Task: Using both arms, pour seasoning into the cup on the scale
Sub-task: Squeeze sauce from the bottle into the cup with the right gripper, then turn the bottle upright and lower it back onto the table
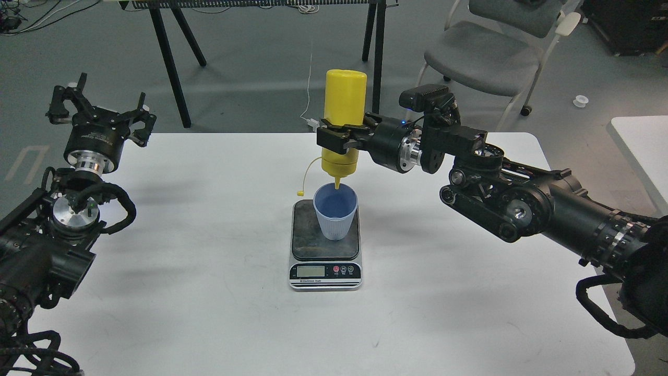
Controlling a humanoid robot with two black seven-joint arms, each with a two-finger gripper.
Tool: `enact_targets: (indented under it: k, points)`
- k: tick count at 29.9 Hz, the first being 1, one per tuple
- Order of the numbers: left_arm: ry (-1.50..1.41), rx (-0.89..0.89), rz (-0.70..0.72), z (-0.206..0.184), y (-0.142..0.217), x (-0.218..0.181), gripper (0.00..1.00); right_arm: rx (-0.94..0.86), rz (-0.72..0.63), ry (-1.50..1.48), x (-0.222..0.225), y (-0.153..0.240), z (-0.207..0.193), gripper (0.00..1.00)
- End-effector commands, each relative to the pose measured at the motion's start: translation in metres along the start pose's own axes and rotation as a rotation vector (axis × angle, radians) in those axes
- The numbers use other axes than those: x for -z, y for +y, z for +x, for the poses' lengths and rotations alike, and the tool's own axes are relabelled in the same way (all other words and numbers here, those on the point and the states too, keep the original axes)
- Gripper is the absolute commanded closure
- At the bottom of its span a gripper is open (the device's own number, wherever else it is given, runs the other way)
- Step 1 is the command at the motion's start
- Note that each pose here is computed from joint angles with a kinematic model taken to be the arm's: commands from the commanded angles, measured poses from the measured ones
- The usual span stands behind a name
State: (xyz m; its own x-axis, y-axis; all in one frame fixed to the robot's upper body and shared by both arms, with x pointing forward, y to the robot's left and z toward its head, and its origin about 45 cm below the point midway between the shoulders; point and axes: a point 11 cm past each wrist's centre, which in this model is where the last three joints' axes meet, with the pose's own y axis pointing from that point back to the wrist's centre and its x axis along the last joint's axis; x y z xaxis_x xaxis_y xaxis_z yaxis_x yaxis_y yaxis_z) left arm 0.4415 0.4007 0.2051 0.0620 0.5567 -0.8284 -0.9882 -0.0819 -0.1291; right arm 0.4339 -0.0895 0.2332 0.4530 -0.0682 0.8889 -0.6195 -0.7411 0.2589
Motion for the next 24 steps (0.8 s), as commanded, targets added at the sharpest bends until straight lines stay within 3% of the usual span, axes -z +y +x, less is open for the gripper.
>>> enact_targets:
  k: [1,7,14,19,24]
  points:
    - [-0.001,0.001,0.001,0.000,0.000,0.000,0.00,-0.038,0.001,-0.048,-0.005,0.005,0.004,0.58]
    - [-0.011,0.002,-0.004,0.000,0.000,-0.006,0.00,-0.171,0.021,-0.442,-0.025,0.043,0.018,0.58]
    - [-0.004,0.007,0.009,-0.002,-0.001,0.002,0.00,-0.376,0.043,-0.912,-0.061,0.112,0.052,0.58]
    - [0.007,0.012,0.016,-0.005,-0.001,0.008,0.00,-0.480,0.045,-1.190,-0.086,0.138,0.026,0.58]
    - [0.004,0.013,0.017,-0.006,-0.002,0.009,0.00,-0.559,0.143,-1.625,-0.101,0.162,-0.013,0.58]
